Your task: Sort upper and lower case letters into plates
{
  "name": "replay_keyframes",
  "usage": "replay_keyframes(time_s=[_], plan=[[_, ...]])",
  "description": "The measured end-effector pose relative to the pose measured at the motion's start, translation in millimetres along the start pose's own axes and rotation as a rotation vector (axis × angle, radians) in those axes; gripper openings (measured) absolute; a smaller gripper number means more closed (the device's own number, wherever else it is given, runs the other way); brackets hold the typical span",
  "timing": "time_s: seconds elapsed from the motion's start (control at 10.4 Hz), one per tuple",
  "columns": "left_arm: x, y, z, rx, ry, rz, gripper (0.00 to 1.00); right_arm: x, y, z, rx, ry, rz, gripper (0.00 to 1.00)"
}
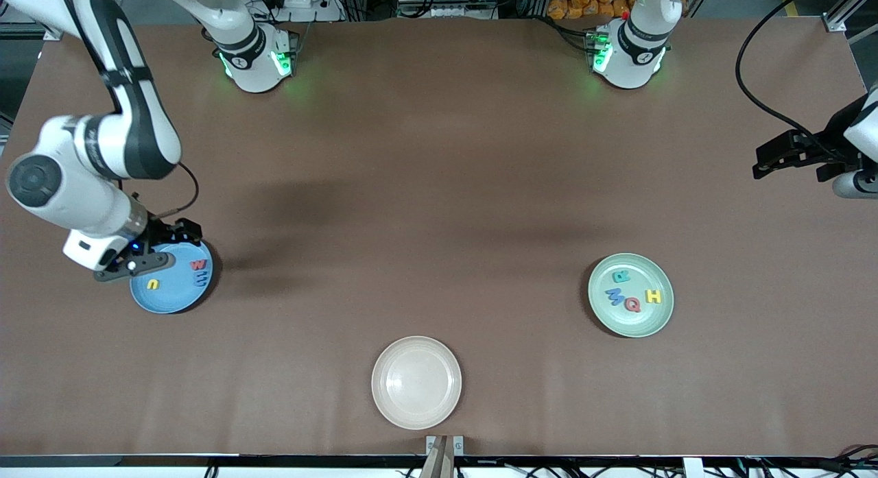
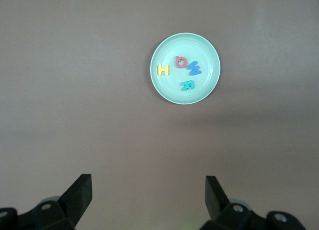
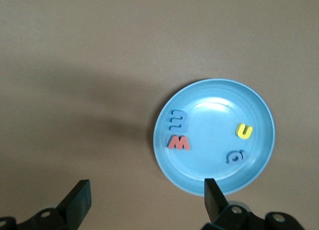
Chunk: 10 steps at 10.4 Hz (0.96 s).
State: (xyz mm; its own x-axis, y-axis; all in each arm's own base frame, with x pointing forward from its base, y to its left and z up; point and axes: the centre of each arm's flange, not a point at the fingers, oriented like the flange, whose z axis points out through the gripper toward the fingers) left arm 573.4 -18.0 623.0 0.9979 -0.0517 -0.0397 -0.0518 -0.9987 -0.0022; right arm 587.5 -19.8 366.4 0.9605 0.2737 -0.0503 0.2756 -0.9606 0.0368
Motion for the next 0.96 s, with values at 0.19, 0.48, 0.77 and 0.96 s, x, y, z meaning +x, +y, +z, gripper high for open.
replay_keyframes(time_s=[0.19,0.48,0.77,0.96], plan=[[-0.7,0.9,-1.3,0.010,0.002,0.001,1.00,-4.8,-0.4,-43.6,0.031,-0.030,0.038,1.00],[-0.8,-2.1,-1.5,0.012,0.003,-0.004,1.00,9.0,-32.8,-128.0,0.067,-0.035,0.053,1.00],[-1.0,-8.8,-1.5,0.012,0.003,-0.016,1.00,12.5,-51.3,-206.4,0.052,0.035,0.097,1.00],[-1.1,-11.9,-1.7,0.012,0.003,-0.022,1.00,4.0,-62.3,-239.5,0.046,0.075,0.168,1.00]])
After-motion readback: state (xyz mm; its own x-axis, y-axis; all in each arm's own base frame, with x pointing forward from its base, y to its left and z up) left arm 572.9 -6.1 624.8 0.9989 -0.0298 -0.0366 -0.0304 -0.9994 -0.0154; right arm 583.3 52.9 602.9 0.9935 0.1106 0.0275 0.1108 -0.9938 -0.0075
